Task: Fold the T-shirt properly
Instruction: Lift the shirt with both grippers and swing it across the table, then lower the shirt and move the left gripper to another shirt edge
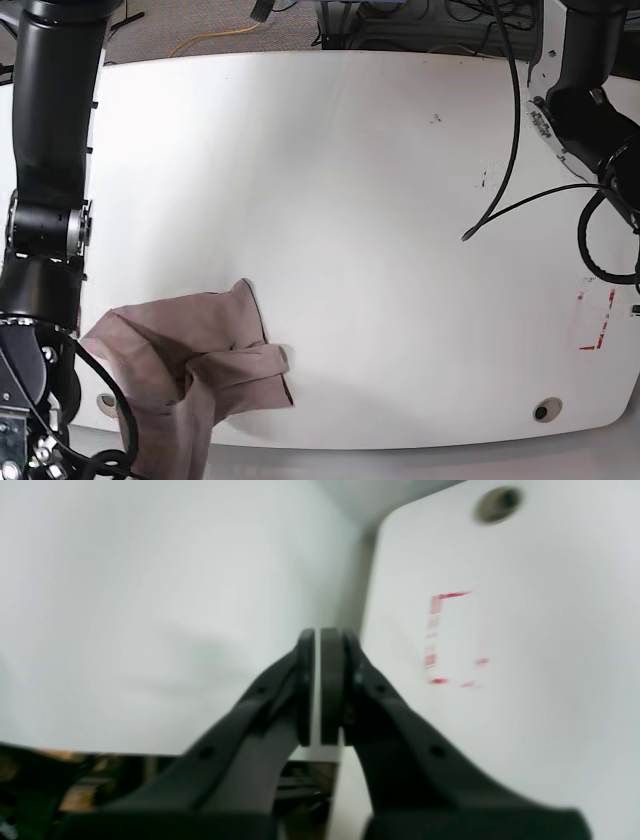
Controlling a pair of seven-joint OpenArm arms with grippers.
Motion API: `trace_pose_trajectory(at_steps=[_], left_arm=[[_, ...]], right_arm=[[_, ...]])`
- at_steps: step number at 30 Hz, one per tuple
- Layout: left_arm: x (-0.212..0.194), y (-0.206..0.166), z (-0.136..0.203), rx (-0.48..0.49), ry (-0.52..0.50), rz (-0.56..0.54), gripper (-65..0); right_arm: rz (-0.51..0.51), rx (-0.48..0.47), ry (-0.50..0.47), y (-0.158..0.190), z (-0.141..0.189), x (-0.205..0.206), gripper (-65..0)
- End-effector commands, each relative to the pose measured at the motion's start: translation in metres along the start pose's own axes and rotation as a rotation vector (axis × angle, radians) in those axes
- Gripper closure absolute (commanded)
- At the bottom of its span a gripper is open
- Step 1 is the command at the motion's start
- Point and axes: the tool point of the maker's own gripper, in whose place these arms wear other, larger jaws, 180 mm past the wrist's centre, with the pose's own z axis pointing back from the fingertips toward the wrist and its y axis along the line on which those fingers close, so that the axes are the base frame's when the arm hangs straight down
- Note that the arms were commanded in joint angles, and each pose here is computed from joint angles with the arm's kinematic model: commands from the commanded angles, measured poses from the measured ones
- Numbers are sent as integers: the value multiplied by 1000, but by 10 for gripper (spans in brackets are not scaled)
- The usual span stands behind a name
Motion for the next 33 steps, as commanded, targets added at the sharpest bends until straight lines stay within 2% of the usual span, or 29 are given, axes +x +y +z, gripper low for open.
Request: trace_pose_trajectory(at_steps=[1,7,14,17,25,31,33], left_arm=[[-3,25,5,64,-8,21,-4],[-32,42,6,103,58,17,-4],[-59,45,7,111,118,14,-3],[-65,48,11,124,126,18,-3],[-70,43,14,119,133,-2,-3],[-71,20,11,68,130,23,-8],[-66,8,9,39,121,15,-42]], right_arm=[[46,-17,-154,-2,15,63,0],[99,45,-307,44,26,125,0],[144,152,-431,112,42,177,0],[157,180,-469,130,49,191,0],[156,188,-469,134,50,194,0],[227,105,-459,106,65,182,0],[250,75,-472,99,74,182,0]])
